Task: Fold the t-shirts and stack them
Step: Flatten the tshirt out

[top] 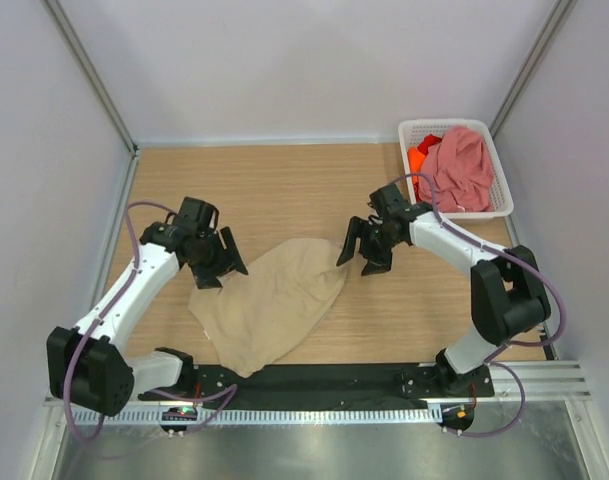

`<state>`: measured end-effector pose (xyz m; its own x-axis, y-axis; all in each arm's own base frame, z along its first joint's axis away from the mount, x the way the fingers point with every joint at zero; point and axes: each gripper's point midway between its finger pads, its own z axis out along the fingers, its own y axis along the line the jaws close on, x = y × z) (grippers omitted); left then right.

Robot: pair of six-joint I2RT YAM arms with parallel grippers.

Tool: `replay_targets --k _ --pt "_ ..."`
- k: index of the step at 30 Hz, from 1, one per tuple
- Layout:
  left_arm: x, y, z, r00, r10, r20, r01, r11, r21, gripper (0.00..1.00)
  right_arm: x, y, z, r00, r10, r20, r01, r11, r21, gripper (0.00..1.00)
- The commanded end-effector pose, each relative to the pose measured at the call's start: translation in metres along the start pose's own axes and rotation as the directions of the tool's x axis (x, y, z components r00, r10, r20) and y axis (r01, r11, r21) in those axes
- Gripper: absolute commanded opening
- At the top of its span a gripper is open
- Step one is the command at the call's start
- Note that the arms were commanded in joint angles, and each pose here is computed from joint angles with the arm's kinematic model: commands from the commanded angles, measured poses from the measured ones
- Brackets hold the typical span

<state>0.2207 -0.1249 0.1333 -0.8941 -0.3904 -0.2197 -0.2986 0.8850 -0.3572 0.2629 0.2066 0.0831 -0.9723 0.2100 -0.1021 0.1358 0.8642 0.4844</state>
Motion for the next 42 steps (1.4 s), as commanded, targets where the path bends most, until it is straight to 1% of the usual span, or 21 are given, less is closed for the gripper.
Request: replay_targets --k 1,3,6,11,16,19,20,22,23,26,27,28,31,32,33,34,35,36,38,41,42 --pt "0.003 0.033 0.02 0.991 -0.131 -0.038 0.127 0.988 -0.086 0.64 -0.007 0.024 0.0 0.994 -0.111 0.002 0.111 0.992 -0.055 0.75" --pt "0.001 0.037 0.029 0.981 -0.186 -0.05 0.183 0.981 -0.06 0.57 0.008 0.028 0.011 0.986 -0.163 -0.045 0.161 0.985 -0.056 0.68" --pt "0.004 0.052 0.041 0.963 -0.258 -0.075 0.253 0.965 -0.074 0.57 0.029 0.022 0.03 0.971 -0.207 -0.118 0.207 0.978 -0.014 0.6" --pt "0.017 0.062 0.062 0.941 -0.311 -0.13 0.297 0.948 -0.119 0.67 0.057 0.017 0.051 0.957 -0.235 -0.171 0.24 0.971 0.01 0.63" --pt "0.012 0.069 0.077 0.945 -0.308 -0.114 0.291 0.946 -0.141 0.6 0.056 0.017 0.062 0.955 -0.239 -0.177 0.244 0.97 0.01 0.61" --pt "0.011 0.069 0.088 0.943 -0.307 -0.128 0.289 0.947 -0.141 0.41 0.053 0.02 0.066 0.956 -0.236 -0.175 0.241 0.971 0.005 0.44" --pt "0.01 0.068 0.089 0.944 -0.304 -0.132 0.287 0.948 -0.136 0.26 0.053 0.02 0.066 0.956 -0.234 -0.175 0.238 0.971 0.002 0.28" --pt "0.006 0.063 0.089 0.949 -0.286 -0.135 0.271 0.955 -0.118 0.12 0.054 0.023 0.061 0.96 -0.23 -0.162 0.232 0.973 -0.008 0.11" --pt "0.004 0.061 0.087 0.951 -0.278 -0.132 0.265 0.958 -0.11 0.0 0.054 0.024 0.058 0.961 -0.228 -0.156 0.23 0.973 -0.008 0.01" --pt "-0.01 0.049 0.067 0.975 -0.21 -0.071 0.204 0.975 -0.084 0.0 0.051 0.024 0.032 0.974 -0.215 -0.075 0.216 0.976 0.011 0.01" --pt "-0.015 0.043 0.058 0.982 -0.184 -0.038 0.182 0.981 -0.064 0.0 0.044 0.024 0.013 0.976 -0.216 0.006 0.216 0.976 0.03 0.01" --pt "-0.015 0.035 0.053 0.988 -0.149 -0.029 0.147 0.988 -0.055 0.0 0.047 0.015 0.005 0.978 -0.204 0.033 0.202 0.978 0.052 0.01" --pt "-0.023 0.018 0.034 0.996 -0.09 0.027 0.091 0.995 -0.039 0.13 0.055 -0.018 -0.024 0.978 -0.108 0.176 0.086 0.988 0.129 0.01" --pt "-0.023 0.003 0.024 0.998 -0.044 0.048 0.045 0.999 -0.023 0.3 0.058 -0.03 -0.027 0.974 -0.083 0.209 0.052 0.987 0.149 0.01" --pt "-0.02 0.006 0.018 0.998 -0.022 0.065 0.026 0.998 -0.065 0.41 0.071 -0.056 -0.023 0.975 -0.015 0.221 -0.03 0.98 0.197 0.01" --pt "-0.018 0.003 0.013 0.997 -0.006 0.074 0.011 0.998 -0.069 0.49 0.074 -0.062 -0.025 0.971 0.009 0.238 -0.056 0.98 0.192 0.01" --pt "-0.011 -0.004 0.005 0.996 0.028 0.082 -0.023 0.998 -0.059 0.66 0.079 -0.063 -0.03 0.967 0.029 0.254 -0.072 0.984 0.163 0.01" --pt "-0.003 -0.001 0.001 0.997 0.033 0.07 -0.028 0.997 -0.072 0.73 0.083 -0.065 -0.028 0.966 0.052 0.252 -0.092 0.985 0.149 0.01" --pt "0.012 0.003 -0.004 0.998 0.032 0.063 -0.028 0.998 -0.065 0.78 0.092 -0.07 -0.027 0.97 0.068 0.234 -0.103 0.985 0.141 0.01" --pt "0.048 0.01 0.005 0.999 0.042 -0.009 -0.042 0.998 -0.046 0.76 0.092 -0.069 -0.029 0.967 0.071 0.243 -0.105 0.986 0.129 0.01" --pt "0.071 0.011 0.009 0.995 0.085 -0.048 -0.086 0.996 -0.025 0.75 0.091 -0.068 -0.03 0.967 0.065 0.247 -0.098 0.988 0.123 0.01"
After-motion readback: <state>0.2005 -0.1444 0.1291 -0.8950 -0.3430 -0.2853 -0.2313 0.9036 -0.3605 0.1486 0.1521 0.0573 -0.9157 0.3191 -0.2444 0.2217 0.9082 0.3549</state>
